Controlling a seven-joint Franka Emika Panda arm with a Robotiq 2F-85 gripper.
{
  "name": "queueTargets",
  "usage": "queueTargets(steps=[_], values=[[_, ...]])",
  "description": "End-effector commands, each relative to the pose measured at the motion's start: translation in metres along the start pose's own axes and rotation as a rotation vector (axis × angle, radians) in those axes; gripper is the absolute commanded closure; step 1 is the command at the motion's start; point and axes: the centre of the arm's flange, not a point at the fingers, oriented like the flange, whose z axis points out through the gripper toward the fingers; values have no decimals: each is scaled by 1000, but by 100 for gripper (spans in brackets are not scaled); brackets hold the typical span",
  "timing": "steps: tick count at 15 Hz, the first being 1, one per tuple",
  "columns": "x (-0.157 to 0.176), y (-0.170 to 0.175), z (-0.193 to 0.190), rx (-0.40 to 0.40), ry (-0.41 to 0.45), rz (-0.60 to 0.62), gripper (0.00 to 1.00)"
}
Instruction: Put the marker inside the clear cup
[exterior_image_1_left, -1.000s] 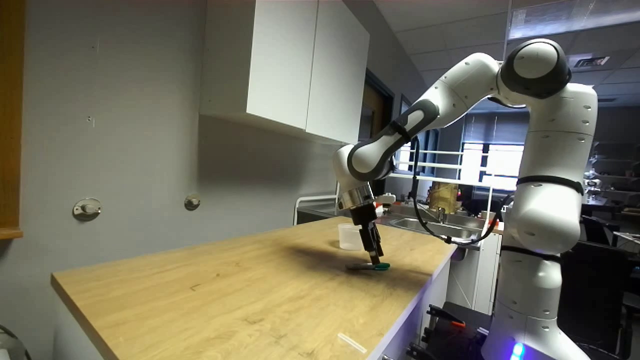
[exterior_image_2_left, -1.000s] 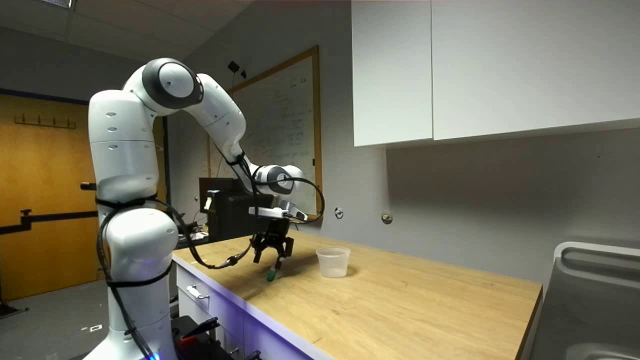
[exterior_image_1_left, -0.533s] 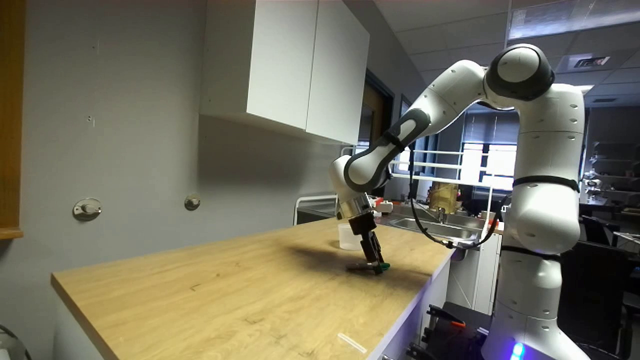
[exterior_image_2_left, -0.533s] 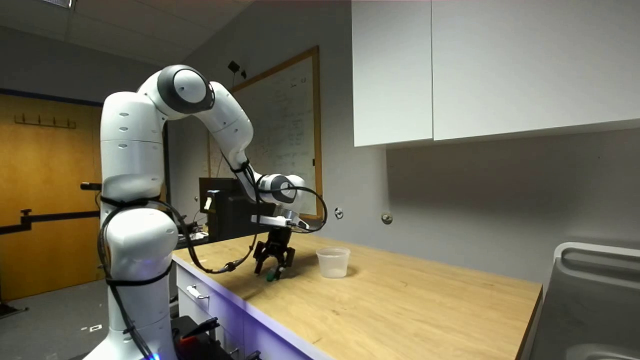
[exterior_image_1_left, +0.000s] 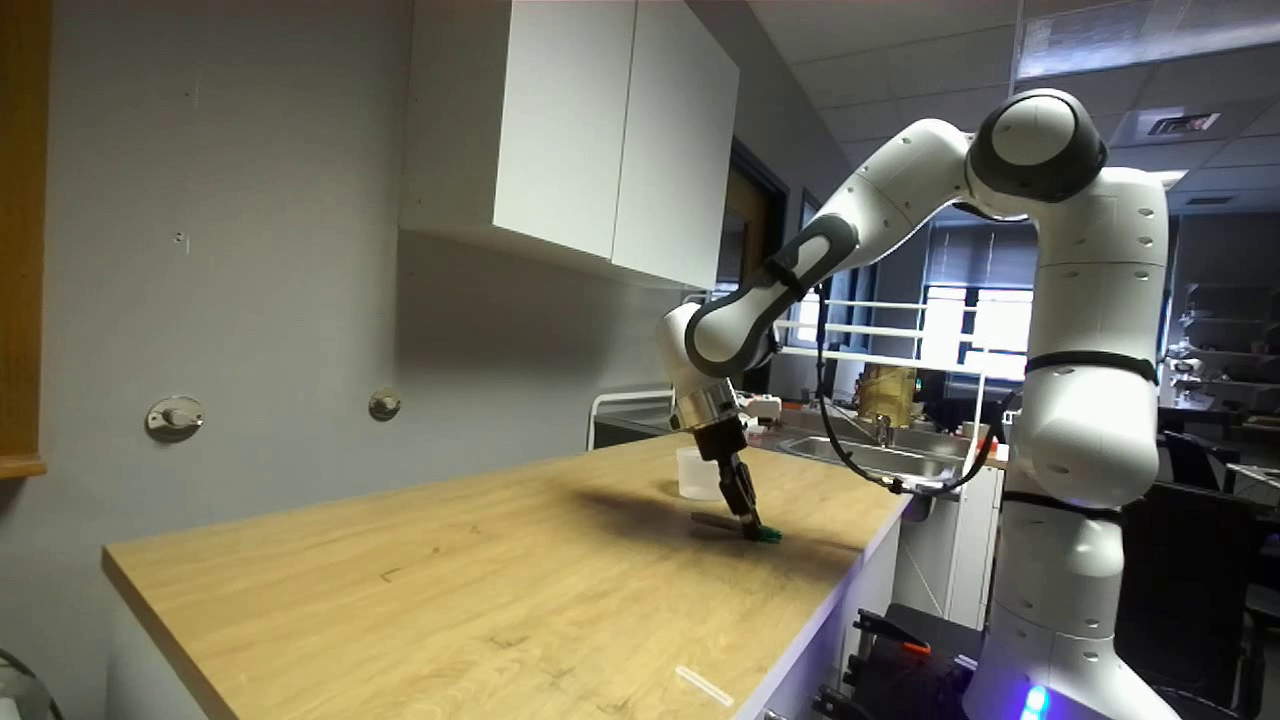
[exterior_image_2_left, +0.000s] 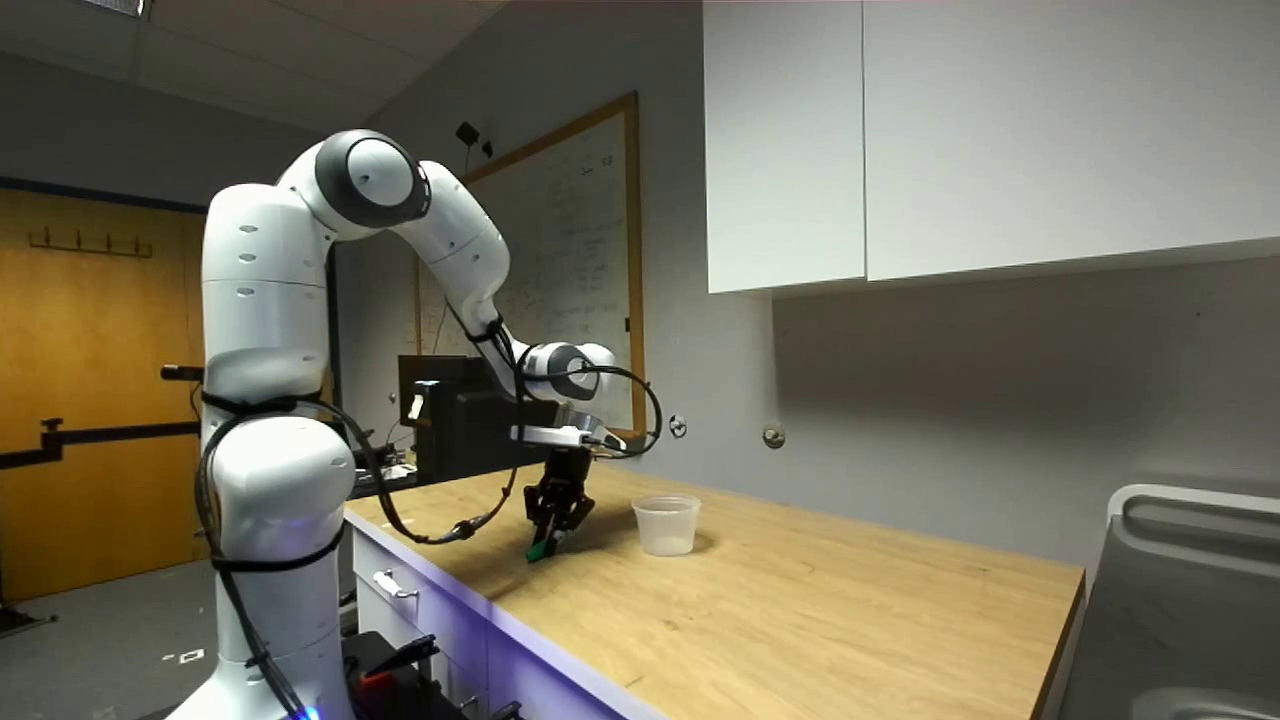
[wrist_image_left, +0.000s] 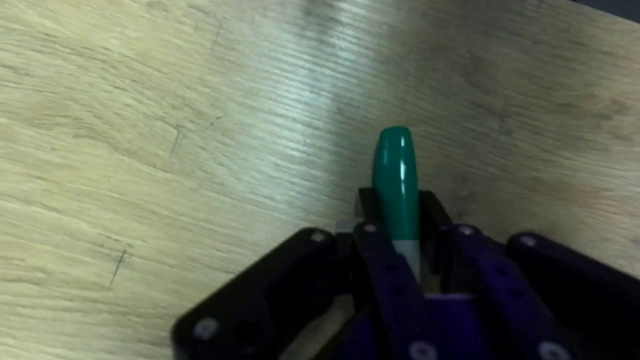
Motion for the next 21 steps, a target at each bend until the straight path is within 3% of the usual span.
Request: queueTargets(steps=[1, 4, 14, 17, 21], values=[[-2, 2, -18, -10, 32, 16, 93], [-6, -4, -36, -23, 99, 165, 93], [-48, -5, -165, 112, 429, 519, 93], [-58, 19, -201, 180, 557, 597, 93], [-56, 72, -226, 208, 670, 685, 93]])
